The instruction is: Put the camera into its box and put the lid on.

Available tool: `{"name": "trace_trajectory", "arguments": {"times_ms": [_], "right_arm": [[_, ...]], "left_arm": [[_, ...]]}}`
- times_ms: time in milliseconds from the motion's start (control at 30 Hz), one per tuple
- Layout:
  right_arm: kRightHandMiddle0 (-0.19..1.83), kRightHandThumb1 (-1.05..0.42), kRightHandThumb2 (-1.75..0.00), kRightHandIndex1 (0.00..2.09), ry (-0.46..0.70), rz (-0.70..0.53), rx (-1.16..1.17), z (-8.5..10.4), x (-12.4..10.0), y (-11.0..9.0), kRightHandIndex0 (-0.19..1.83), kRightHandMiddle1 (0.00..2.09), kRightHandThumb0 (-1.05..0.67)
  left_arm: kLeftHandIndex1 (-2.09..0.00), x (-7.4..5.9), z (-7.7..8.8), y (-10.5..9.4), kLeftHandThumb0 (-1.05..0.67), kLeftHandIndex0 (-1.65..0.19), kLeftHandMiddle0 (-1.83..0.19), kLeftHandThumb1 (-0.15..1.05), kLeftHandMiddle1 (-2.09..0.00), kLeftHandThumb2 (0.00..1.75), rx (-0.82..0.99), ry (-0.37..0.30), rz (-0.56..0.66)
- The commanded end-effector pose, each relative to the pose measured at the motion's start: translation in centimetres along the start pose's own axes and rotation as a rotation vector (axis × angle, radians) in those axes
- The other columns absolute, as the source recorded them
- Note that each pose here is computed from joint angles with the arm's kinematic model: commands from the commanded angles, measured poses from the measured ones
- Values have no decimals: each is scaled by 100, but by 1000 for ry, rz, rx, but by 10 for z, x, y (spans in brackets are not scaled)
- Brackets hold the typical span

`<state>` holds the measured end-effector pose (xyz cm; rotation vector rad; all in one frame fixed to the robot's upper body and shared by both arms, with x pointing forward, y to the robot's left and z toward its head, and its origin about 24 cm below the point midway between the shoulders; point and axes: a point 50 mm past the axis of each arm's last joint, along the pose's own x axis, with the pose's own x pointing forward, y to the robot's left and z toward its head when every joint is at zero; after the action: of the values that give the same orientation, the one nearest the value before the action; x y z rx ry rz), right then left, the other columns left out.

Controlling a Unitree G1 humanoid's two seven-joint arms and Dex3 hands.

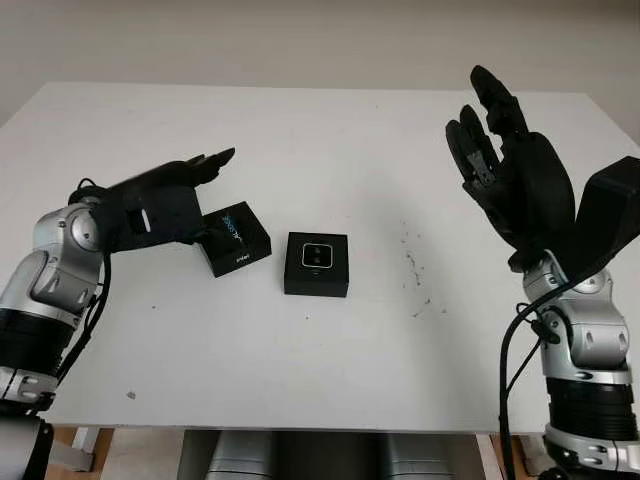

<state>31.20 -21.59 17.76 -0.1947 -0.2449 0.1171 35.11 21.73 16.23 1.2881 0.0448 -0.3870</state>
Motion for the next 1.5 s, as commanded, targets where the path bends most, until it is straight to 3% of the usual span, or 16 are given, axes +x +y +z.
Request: {"name": "trace_trajectory", "arguments": {"times_ms": [0, 267, 767, 933, 1067, 1467], "right_arm": [[-19, -105, -46, 0, -24, 9, -33, 7, 3, -2, -19, 0, -73], [-19, -105, -49, 0, -43, -19, -4, 5, 4, -1, -19, 0, -69], [-19, -105, -46, 0, -44, -29, 4, 3, 1, -3, -19, 0, -68], [-19, -105, -46, 0, -43, -29, 16, 3, 2, -3, -19, 0, -67], [-19, -105, -44, 0, -39, -39, 28, 2, 1, -2, -19, 0, -67], [-19, -105, -45, 0, -37, -57, 13, 3, 0, -2, -19, 0, -66]], "left_arm": [[-5, 1, 7, -2, -103, 13, 19, 103, -5, 7, 35, -18, 11], [-6, 3, 14, -23, -92, 10, 18, 99, -5, 5, 167, 24, 19], [-6, 1, 15, -33, -88, 5, 14, 95, -7, 4, 264, 110, 12], [-7, 1, 14, -35, -80, 1, 9, 93, -7, 4, 231, 120, 53], [-7, 2, 12, -35, -74, 1, 8, 92, -6, 5, 96, 112, 55], [-7, 6, 8, -34, -77, -7, -1, 90, -7, 5, -40, 86, 14]]}}
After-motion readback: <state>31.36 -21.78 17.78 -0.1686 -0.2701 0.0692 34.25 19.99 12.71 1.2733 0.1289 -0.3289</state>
